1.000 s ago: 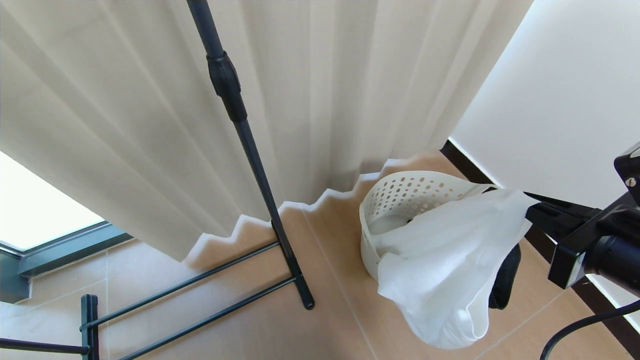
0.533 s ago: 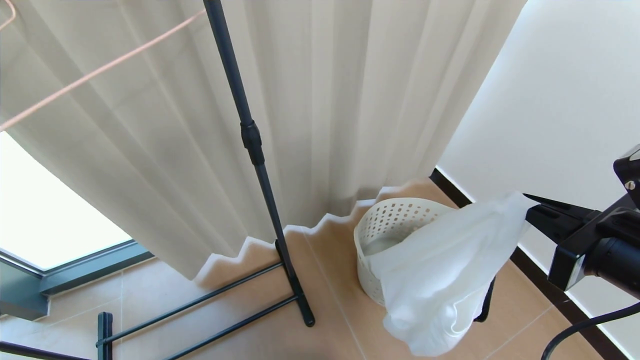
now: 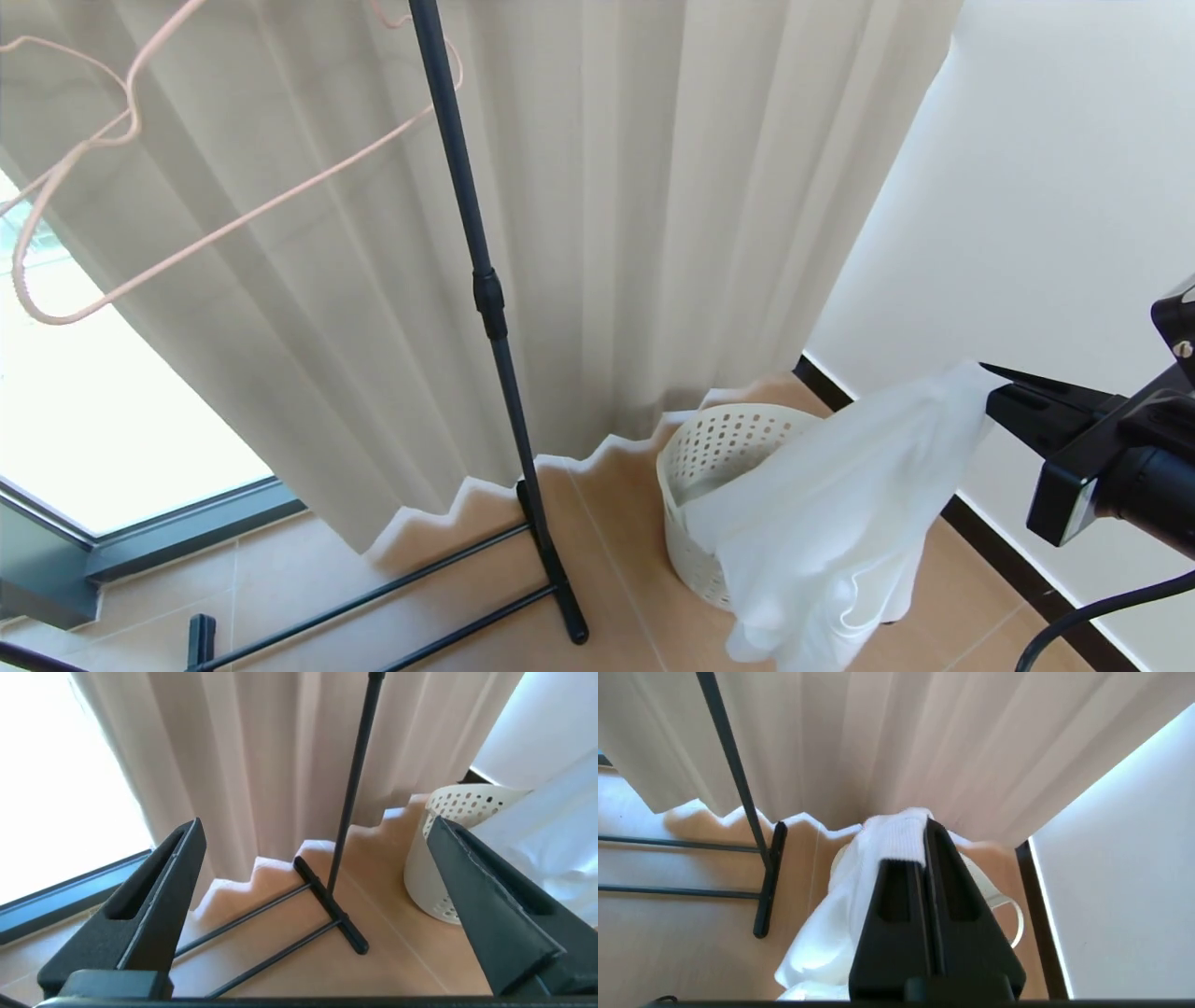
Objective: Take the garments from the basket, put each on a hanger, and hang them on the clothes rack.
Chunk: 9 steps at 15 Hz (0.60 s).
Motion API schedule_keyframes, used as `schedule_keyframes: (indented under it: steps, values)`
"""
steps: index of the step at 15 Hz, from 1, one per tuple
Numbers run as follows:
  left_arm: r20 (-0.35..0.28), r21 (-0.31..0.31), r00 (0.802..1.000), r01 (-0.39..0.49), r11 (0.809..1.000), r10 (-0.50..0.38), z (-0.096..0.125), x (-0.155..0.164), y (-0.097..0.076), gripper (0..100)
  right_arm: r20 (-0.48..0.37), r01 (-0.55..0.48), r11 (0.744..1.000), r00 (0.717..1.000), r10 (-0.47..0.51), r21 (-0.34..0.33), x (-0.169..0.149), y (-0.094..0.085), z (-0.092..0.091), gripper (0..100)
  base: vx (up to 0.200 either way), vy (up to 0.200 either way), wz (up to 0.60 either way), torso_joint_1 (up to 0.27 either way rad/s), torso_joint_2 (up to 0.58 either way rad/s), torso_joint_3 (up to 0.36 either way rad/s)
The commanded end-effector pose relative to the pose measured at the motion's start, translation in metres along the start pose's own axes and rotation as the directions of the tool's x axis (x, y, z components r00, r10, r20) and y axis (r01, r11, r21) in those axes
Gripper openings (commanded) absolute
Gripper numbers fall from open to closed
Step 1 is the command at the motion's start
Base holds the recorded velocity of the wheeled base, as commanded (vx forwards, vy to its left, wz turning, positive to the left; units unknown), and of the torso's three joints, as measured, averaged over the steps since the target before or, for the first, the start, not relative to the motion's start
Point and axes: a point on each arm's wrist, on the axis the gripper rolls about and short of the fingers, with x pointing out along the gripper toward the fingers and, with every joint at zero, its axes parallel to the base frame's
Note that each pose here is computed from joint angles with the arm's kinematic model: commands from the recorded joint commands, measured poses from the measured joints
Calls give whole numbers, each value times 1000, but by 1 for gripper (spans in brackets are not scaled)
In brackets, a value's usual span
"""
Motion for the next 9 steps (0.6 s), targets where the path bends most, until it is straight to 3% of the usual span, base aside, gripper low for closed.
schedule_keyframes:
  steps: [1, 4, 9]
  values:
    - [0, 0, 1000, 0, 1000, 0, 0, 0, 0, 100, 5, 1, 1000, 1000, -1, 1, -1, 0, 1, 0, 0, 0, 0, 7, -7, 188]
    - [0, 0, 1000, 0, 1000, 0, 0, 0, 0, 100, -1, 23, 1000, 1000, -23, 4, -1, -4, 0, 0, 0, 0, 0, 48, -144, 106]
    - [0, 1, 1000, 0, 1000, 0, 0, 0, 0, 100, -8, 20, 1000, 1000, -20, -8, -1, -4, -3, 0, 0, 0, 0, 157, -455, -90]
